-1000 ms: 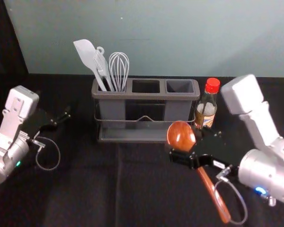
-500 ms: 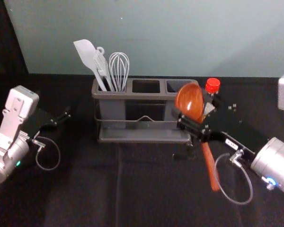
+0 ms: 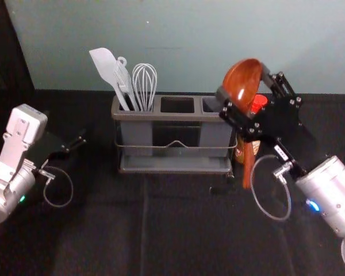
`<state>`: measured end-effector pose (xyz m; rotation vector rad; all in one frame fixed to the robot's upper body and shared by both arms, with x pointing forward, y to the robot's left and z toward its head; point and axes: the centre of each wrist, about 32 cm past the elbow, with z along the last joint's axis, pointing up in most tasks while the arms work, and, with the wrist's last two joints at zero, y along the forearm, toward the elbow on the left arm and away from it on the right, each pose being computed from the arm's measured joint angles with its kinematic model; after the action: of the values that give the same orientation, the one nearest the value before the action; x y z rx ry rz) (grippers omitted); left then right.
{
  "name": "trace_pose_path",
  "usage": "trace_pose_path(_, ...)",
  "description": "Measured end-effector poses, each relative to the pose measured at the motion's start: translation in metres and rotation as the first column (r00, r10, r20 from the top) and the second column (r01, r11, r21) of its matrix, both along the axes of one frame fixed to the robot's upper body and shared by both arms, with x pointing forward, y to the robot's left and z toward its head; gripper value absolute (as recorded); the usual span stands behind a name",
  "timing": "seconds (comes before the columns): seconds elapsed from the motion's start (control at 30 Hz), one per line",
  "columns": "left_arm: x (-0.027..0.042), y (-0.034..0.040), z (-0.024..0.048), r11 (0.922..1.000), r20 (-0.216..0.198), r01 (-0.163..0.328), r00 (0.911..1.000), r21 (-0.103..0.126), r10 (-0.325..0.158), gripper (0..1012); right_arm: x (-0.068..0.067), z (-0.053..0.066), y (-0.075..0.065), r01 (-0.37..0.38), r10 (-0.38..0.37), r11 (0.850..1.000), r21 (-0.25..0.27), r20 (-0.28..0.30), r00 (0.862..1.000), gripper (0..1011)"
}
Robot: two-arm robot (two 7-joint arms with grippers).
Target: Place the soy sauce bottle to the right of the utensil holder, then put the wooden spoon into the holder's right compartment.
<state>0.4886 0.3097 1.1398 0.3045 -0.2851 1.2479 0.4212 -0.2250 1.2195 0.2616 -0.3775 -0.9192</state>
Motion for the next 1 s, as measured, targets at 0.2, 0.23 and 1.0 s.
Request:
trace_pose_path(0.2, 0.0, 0.0, 0.0, 1.0, 0.0, 0.0, 1.0, 0.0, 0.0, 1005, 0.016, -0.005, 0.006, 0.033, -0.034, 0.999, 0.019, 0.053, 0.998, 838)
trace_pose_path(0.23, 0.0, 0.0, 0.0, 1.0, 0.0, 0.0, 1.0, 0.0, 0.0, 1005, 0.019, -0.005, 0.007, 0.035, -0.036, 0.999, 0.018, 0.054, 0.998, 838)
trace_pose_path(1.0, 0.0, 0.0, 0.0, 1.0, 0.0, 0.0, 1.0, 0.0, 0.0, 1005, 0.12, 0.015, 0.035, 0.071, -0.072, 0.997, 0.013, 0.105, 0.992, 838)
